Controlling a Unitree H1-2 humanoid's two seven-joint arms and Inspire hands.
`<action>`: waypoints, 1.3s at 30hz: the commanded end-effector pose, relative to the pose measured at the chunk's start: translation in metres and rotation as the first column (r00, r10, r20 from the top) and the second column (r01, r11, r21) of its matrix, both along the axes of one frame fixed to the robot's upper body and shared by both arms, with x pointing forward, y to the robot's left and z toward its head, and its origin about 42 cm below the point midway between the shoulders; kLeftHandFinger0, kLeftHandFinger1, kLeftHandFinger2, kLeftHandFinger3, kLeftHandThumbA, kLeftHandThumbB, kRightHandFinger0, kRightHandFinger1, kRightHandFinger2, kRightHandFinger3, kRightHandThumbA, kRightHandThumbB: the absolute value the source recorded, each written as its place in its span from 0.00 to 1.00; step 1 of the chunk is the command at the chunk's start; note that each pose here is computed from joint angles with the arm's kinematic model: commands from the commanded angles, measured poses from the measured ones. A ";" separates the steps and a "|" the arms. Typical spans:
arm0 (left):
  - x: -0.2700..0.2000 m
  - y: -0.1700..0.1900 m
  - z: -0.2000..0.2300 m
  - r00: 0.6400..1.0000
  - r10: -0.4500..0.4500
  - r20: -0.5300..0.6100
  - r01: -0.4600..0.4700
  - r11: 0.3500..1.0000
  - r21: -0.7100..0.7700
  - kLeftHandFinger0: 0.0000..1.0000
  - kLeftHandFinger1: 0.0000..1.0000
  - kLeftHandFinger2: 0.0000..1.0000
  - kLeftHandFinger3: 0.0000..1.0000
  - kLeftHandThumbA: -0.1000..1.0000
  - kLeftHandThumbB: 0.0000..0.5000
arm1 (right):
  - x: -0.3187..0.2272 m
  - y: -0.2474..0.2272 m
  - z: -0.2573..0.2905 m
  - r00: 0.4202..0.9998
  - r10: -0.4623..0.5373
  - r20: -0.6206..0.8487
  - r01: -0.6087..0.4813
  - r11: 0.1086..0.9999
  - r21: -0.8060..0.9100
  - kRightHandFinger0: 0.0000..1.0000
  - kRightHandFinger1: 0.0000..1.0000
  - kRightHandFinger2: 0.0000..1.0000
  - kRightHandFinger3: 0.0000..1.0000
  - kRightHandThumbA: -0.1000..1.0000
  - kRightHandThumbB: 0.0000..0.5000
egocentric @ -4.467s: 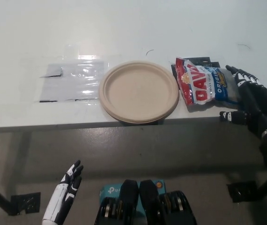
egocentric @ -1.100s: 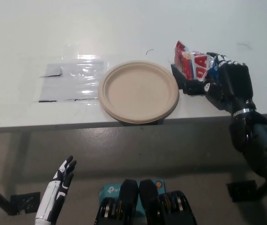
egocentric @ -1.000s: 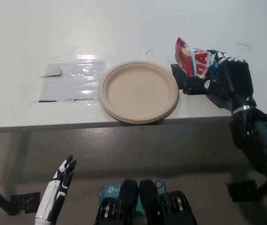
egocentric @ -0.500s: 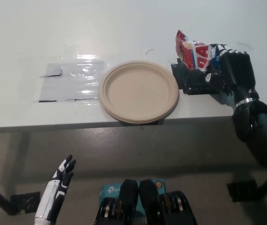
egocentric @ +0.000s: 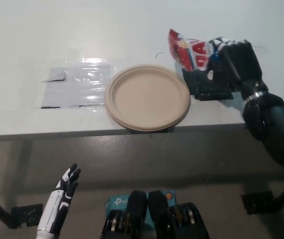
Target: The robot picks up a small bag of sunflower seeds on the right hand side and take it to the empty plate on the left hand side then pours some sunflower seeds on to the plate.
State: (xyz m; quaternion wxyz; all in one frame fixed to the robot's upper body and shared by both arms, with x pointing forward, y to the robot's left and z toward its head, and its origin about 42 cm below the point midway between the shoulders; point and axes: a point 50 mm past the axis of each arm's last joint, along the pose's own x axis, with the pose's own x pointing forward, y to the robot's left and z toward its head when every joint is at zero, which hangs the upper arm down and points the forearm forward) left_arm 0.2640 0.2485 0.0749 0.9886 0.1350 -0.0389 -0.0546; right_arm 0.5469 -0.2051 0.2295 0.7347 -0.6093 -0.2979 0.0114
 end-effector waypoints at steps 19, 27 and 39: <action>0.006 0.003 0.013 0.998 -0.016 0.060 0.015 1.000 0.003 1.00 1.00 1.00 1.00 1.00 0.33 | 0.014 0.032 0.045 0.986 0.108 0.125 -0.071 0.961 -0.267 0.00 0.26 0.71 0.57 0.00 0.46; 0.006 0.001 0.012 0.998 -0.018 0.062 0.018 1.000 0.007 1.00 1.00 1.00 1.00 1.00 0.35 | 0.016 0.036 0.048 0.979 0.108 0.173 -0.031 0.919 -0.394 0.00 0.29 0.76 0.62 0.00 0.50; 0.007 0.001 0.014 0.998 -0.022 0.060 0.022 1.000 0.005 1.00 1.00 1.00 1.00 1.00 0.33 | 0.021 0.039 0.066 0.935 0.167 0.312 0.055 0.803 -0.594 0.00 0.18 0.66 0.66 0.00 0.54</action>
